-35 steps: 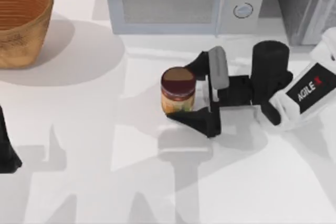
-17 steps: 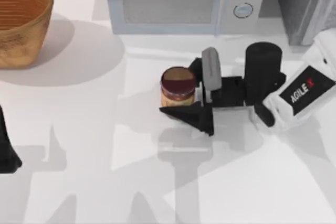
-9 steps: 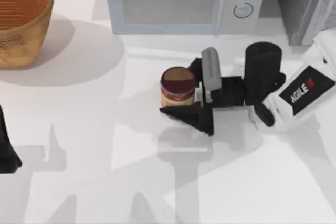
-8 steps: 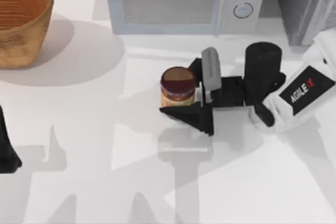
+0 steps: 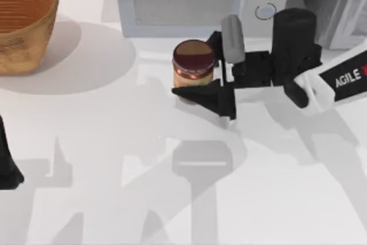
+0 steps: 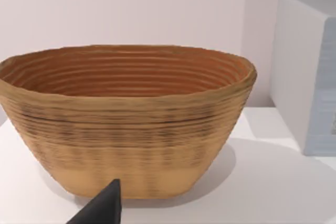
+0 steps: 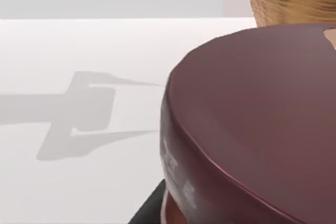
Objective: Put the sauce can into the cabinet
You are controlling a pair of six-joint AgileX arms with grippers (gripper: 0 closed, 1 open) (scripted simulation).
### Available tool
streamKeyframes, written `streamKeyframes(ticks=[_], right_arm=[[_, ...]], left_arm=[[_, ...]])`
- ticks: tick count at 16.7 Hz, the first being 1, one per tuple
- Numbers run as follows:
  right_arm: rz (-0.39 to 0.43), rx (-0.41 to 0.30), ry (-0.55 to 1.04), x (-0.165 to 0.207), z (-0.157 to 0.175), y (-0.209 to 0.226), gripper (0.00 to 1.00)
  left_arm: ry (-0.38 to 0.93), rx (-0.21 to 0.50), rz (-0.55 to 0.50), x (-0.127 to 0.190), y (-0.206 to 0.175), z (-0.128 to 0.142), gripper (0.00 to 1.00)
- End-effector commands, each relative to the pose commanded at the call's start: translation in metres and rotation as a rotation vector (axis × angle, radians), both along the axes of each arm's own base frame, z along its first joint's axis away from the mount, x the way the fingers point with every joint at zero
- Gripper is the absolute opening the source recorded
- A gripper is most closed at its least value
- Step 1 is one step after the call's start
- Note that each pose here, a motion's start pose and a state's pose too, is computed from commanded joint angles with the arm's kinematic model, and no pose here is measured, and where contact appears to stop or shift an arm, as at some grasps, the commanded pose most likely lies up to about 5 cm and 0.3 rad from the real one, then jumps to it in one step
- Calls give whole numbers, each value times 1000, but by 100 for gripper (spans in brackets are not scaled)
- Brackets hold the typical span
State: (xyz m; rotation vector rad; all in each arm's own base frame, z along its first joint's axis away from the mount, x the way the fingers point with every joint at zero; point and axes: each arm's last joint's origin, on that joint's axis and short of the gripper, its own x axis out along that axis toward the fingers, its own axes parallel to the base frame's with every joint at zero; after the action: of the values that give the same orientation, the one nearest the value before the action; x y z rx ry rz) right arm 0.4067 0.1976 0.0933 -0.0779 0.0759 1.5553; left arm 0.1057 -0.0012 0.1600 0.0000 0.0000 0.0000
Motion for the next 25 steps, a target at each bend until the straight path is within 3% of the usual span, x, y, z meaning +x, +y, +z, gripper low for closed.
streamKeyframes(ticks=[5,14,18,23,25], right_arm=[[0,-2,3,-7,71,-2,0],[-23,-17,59,-17,78,-14,0],[-166,-41,100,-48,102,-53,0],[-457,-12,-39,-122,168,-109,0],[-563,6,-83,-157,180,-123,0]], left_arm=[[0,0,0,0,0,0,100],[0,0,0,0,0,0,100],[0,0,0,0,0,0,100],[0,0,0,0,0,0,100],[0,0,0,0,0,0,100]])
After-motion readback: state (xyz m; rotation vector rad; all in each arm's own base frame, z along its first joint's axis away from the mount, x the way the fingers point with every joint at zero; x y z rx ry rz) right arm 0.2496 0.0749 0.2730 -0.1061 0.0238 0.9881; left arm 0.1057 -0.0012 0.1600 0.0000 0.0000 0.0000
